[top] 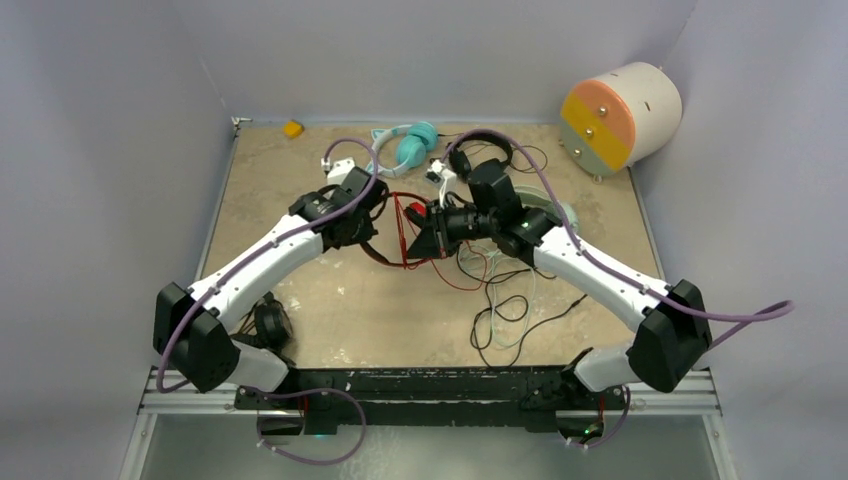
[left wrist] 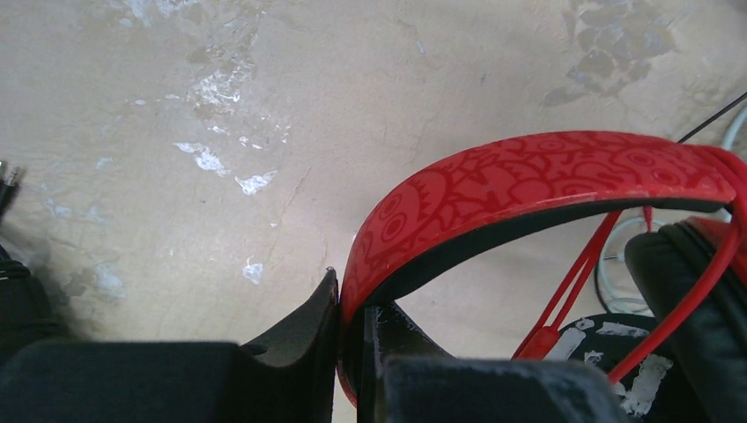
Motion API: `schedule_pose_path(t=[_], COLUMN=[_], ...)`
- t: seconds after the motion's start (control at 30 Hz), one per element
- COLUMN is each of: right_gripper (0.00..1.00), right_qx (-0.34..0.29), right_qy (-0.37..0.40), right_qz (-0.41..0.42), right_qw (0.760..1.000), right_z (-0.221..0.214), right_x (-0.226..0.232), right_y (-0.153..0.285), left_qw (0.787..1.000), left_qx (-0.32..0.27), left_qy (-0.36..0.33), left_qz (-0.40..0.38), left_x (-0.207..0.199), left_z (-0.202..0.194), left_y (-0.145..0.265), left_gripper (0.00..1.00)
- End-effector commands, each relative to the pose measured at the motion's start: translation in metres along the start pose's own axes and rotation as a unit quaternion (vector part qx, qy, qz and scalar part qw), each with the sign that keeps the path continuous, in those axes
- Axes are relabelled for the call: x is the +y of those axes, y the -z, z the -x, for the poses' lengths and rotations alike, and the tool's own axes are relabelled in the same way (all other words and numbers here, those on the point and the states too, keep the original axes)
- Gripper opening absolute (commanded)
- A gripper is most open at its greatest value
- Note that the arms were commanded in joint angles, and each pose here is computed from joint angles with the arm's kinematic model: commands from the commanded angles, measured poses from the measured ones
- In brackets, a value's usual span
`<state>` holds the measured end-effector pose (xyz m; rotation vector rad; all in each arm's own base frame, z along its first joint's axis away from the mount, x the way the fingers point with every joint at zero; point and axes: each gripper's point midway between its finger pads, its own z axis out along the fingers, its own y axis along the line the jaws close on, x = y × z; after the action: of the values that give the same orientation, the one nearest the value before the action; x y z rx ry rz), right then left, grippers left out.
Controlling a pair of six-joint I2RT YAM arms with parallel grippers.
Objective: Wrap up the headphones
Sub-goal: Wrap the headphones cable around the headphones.
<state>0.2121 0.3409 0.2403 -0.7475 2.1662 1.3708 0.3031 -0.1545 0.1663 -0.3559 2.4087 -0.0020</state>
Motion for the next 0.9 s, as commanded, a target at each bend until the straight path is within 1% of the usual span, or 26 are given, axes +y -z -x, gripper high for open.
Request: schedule_pose_path(t=[0.0, 0.1, 0.13, 0.17, 0.23, 0.3, 0.4, 0.47, 0.57, 0.63, 0.7, 0.73, 0.77, 0.87], right_gripper=[0.00, 0.00, 0.02, 0.06, 0.10, 0.10, 0.07, 0.03, 0.02, 0.03, 0.06, 0.06, 0.05, 0.00], right_qx=[-0.002, 0.004, 0.000, -0.004, -0.014, -0.024, -0.036, -0.037, -0.047, -0.053, -0.065, -0.066, -0.062, -0.080], right_qy=[0.015, 0.010, 0.011, 0.012, 0.016, 0.024, 0.043, 0.058, 0.076, 0.088, 0.100, 0.102, 0.098, 0.088], right_qz=[0.051, 0.038, 0.035, 0.030, 0.017, -0.002, -0.025, -0.033, -0.037, -0.035, -0.035, -0.036, -0.034, -0.039], right_qw=[0.999, 0.999, 0.999, 0.999, 1.000, 0.999, 0.998, 0.997, 0.995, 0.994, 0.992, 0.992, 0.993, 0.992], right_z=[-0.014, -0.029, -0.032, -0.034, -0.038, -0.040, -0.044, -0.048, -0.050, -0.053, -0.053, -0.057, -0.063, -0.072], right_x=[0.032, 0.025, 0.024, 0.022, 0.017, 0.012, 0.007, 0.004, -0.002, -0.006, -0.011, -0.015, -0.017, -0.030], right_y=[-0.005, -0.017, -0.020, -0.022, -0.027, -0.031, -0.038, -0.042, -0.044, -0.046, -0.048, -0.050, -0.051, -0.053], left_qw=[0.989, 0.984, 0.982, 0.980, 0.977, 0.974, 0.971, 0.972, 0.974, 0.975, 0.975, 0.975, 0.975, 0.974], left_qx=[-0.047, -0.058, -0.063, -0.069, -0.078, -0.088, -0.100, -0.106, -0.112, -0.113, -0.118, -0.122, -0.124, -0.131], left_qy=[0.131, 0.162, 0.169, 0.177, 0.191, 0.201, 0.206, 0.201, 0.188, 0.177, 0.169, 0.165, 0.161, 0.140], left_qz=[-0.040, -0.051, -0.053, -0.053, -0.052, -0.054, -0.062, -0.065, -0.066, -0.072, -0.080, -0.087, -0.093, -0.119], left_x=[-0.004, 0.001, 0.003, 0.006, 0.011, 0.014, 0.015, 0.015, 0.018, 0.019, 0.020, 0.020, 0.020, 0.019], left_z=[0.052, 0.066, 0.070, 0.074, 0.080, 0.086, 0.092, 0.096, 0.102, 0.105, 0.110, 0.113, 0.114, 0.119], left_y=[0.018, 0.023, 0.025, 0.027, 0.030, 0.035, 0.042, 0.046, 0.057, 0.066, 0.077, 0.083, 0.089, 0.107], left_gripper=[0.00, 0.00, 0.00, 0.00, 0.00, 0.00, 0.00, 0.00, 0.00, 0.00, 0.00, 0.00, 0.00, 0.00])
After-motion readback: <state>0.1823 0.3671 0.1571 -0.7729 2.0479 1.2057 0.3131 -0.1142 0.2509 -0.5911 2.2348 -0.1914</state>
